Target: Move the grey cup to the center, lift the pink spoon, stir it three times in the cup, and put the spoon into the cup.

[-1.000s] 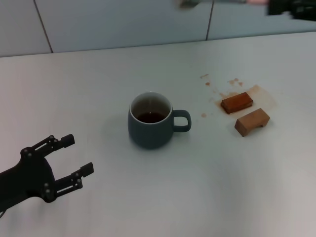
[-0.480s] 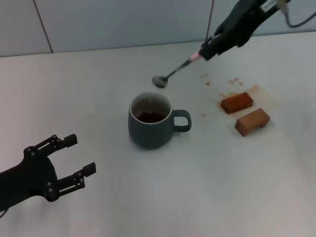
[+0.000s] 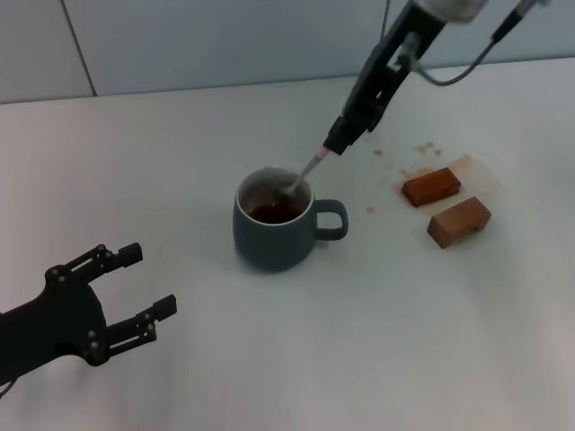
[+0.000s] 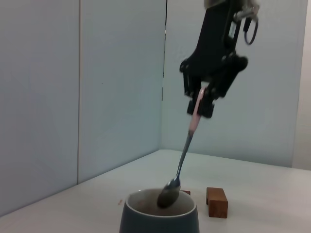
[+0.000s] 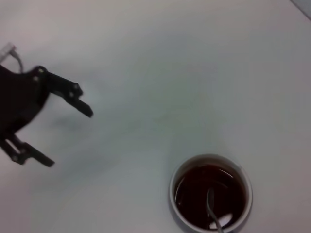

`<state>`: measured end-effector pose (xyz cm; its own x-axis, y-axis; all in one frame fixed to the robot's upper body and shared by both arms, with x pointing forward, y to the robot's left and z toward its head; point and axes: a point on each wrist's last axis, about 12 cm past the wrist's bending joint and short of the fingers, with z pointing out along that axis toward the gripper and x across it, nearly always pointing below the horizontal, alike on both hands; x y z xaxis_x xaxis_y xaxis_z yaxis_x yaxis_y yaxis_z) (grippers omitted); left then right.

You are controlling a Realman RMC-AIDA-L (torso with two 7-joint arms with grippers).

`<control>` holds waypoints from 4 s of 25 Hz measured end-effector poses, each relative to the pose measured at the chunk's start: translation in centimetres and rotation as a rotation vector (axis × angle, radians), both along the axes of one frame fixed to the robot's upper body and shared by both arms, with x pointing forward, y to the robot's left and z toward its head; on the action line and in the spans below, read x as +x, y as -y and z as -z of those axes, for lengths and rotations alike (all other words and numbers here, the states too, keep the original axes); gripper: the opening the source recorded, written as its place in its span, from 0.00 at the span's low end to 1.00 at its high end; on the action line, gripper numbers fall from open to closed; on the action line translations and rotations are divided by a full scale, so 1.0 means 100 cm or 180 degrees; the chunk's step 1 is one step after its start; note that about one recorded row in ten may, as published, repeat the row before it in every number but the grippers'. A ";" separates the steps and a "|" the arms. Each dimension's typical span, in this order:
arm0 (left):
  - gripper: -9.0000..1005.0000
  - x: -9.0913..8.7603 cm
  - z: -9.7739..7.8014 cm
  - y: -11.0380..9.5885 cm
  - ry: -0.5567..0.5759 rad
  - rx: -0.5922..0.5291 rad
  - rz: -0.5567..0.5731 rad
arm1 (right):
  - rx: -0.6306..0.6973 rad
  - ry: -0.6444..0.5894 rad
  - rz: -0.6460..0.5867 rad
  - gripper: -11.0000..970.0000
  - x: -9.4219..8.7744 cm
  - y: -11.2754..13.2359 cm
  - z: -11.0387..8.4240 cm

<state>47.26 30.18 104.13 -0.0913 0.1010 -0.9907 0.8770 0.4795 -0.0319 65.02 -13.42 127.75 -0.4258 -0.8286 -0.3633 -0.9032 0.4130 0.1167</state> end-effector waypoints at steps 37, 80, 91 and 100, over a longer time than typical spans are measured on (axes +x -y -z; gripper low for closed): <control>0.81 -0.004 0.004 0.002 -0.0059 -0.0032 -0.0021 | -0.0526 0.0225 -0.0091 0.13 0.006 -0.052 0.028; 0.81 -0.003 0.003 0.001 -0.0072 -0.0064 -0.0048 | 0.0477 0.0581 0.0074 0.64 0.001 -0.026 0.042; 0.81 0.000 0.002 0.002 -0.0075 -0.0075 -0.0040 | 0.2518 0.1612 0.0397 0.73 -0.062 0.125 0.086; 0.81 0.026 -0.016 0.001 -0.0191 -0.0077 0.0112 | 0.2788 0.1828 0.0880 0.73 -0.119 0.223 0.176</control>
<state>49.81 30.03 105.73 -0.1475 0.0814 -0.9857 0.8894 0.4469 -0.0961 53.08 -35.73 110.10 -0.1355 -0.0856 -0.9871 -0.8055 0.5897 0.0594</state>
